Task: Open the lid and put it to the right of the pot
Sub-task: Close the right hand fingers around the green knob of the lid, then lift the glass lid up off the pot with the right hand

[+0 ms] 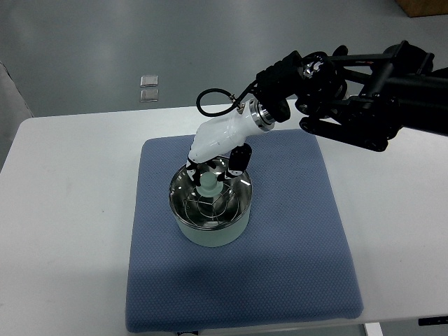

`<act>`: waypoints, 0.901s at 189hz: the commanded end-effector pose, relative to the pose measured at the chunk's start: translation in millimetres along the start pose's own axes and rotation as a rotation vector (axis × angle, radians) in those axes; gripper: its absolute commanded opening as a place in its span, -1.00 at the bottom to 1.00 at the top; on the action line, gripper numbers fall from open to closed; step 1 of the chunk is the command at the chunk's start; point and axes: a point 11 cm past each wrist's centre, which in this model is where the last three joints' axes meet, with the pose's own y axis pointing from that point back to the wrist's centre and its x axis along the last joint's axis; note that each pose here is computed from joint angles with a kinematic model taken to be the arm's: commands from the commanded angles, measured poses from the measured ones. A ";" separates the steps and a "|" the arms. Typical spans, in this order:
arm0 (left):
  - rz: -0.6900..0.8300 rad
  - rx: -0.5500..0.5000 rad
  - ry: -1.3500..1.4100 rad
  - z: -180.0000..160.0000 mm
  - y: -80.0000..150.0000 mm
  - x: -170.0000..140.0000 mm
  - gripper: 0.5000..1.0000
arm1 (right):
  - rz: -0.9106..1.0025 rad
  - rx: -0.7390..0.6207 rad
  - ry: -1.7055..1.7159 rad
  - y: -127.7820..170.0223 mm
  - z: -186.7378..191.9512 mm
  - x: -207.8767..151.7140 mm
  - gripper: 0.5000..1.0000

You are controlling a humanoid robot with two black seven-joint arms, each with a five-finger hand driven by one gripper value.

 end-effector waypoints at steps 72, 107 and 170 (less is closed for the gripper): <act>0.000 0.000 0.000 0.0 0.0 0.0 1.00 | 0.025 0.011 -0.022 4.5 -2.6 10.9 -1.00; 0.000 0.000 0.000 0.0 0.0 0.0 1.00 | 0.057 0.009 -0.025 9.0 -1.7 20.3 -1.00; 0.000 0.000 0.000 0.0 0.0 0.0 1.00 | 0.091 -0.044 -0.048 25.1 15.8 23.1 -1.00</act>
